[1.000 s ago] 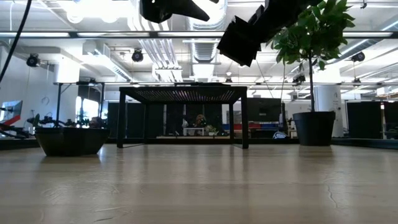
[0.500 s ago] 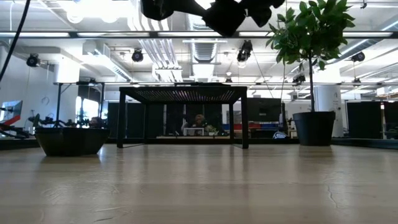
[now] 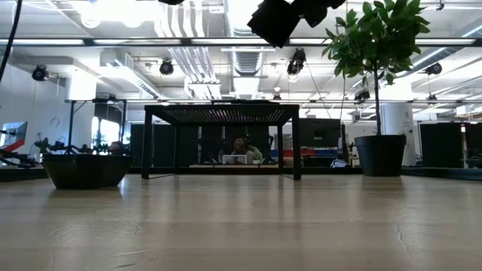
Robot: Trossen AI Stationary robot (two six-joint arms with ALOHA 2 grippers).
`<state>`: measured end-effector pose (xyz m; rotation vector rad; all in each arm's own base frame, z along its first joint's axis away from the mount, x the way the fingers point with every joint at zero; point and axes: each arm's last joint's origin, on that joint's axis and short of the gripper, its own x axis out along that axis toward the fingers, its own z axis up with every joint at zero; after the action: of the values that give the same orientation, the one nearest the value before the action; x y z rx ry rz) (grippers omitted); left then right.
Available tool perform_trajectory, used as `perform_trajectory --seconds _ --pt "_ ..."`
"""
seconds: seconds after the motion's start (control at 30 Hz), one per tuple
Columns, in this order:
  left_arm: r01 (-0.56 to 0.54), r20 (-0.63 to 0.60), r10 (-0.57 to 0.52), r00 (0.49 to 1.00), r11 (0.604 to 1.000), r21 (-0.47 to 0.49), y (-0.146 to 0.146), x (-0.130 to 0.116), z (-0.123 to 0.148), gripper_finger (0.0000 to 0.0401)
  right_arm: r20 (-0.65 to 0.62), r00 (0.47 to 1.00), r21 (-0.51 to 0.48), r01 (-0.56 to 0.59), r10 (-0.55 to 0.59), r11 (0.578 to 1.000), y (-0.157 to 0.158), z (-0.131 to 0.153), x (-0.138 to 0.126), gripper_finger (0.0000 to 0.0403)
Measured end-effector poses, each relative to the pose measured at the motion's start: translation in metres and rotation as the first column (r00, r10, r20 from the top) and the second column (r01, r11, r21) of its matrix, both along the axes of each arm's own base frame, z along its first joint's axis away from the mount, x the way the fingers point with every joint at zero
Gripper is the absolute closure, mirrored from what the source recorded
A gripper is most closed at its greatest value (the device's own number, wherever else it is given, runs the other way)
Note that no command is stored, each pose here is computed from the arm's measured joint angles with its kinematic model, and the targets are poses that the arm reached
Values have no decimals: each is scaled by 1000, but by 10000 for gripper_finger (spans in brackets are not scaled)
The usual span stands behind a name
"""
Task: Pick & Place Mini shaped plates
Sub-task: Put the stacked black square plates on the shelf
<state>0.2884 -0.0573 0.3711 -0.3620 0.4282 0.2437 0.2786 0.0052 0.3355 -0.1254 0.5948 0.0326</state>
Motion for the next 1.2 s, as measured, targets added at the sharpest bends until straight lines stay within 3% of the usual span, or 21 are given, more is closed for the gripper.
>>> perform_trajectory --seconds 0.27,0.53,1.2 --pt "-51 -9 51 999 998 21 0 10 -8 238 1 999 -57 -48 48 997 0 -1 0 392" --pt "-41 19 40 999 997 60 1 22 -12 238 64 990 -44 -121 124 992 4 3 3 392" --pt "-25 65 21 998 998 56 5 33 -13 238 28 989 -56 -140 142 989 7 -8 13 392"
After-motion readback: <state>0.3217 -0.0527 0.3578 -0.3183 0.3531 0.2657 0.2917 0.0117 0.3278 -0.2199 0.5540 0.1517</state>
